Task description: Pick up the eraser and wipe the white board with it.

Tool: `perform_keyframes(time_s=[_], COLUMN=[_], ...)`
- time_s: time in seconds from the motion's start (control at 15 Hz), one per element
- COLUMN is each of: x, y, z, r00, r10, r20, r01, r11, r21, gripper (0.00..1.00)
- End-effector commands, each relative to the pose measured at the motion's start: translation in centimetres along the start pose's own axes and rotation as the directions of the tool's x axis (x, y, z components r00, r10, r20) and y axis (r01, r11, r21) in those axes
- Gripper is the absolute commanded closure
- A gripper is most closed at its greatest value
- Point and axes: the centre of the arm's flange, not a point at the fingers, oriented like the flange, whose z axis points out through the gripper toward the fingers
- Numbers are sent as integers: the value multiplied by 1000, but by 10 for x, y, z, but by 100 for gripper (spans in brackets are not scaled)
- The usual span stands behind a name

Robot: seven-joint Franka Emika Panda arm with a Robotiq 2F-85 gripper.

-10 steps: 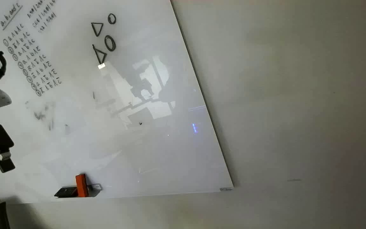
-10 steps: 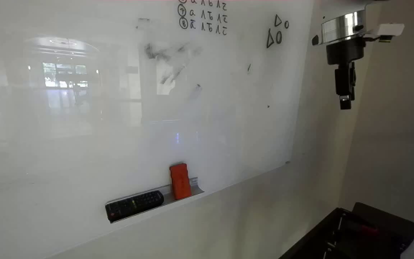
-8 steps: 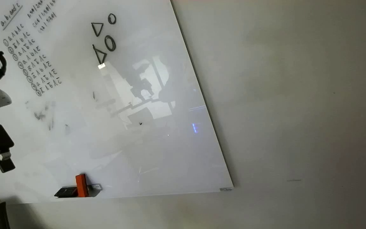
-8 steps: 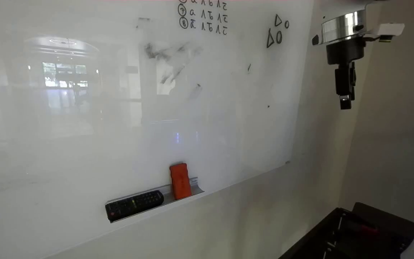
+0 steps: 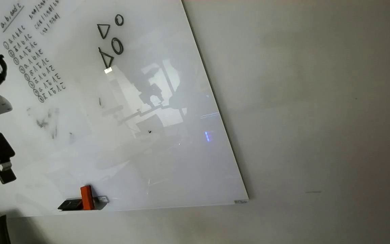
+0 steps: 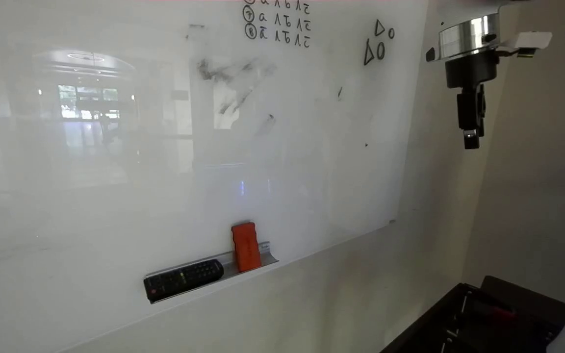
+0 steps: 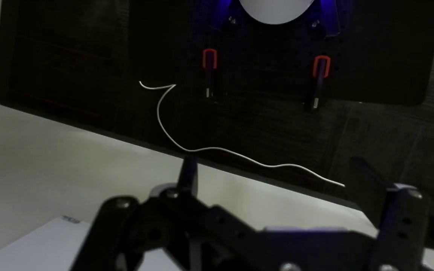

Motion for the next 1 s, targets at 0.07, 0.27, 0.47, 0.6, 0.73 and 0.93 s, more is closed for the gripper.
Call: perform_keyframes(time_s=[0.07,0.27,0.47,0.6,0.73,0.93], x=[13,27,42,50,37,44], y=[-10,-35,-67,-87,-81,-91], z=[-23,-45,-56,-54,-49,-45], r00=[995,975,947,937,939,943], r10=[5,-19,-40,-59,-72,-89], r20=[-99,-219,-318,-345,-337,-322], r01=[-7,11,24,44,55,73], r11=[1000,999,998,998,997,995], r21=[-15,-38,-52,-50,-60,-60], gripper=[0,0,0,0,0,0])
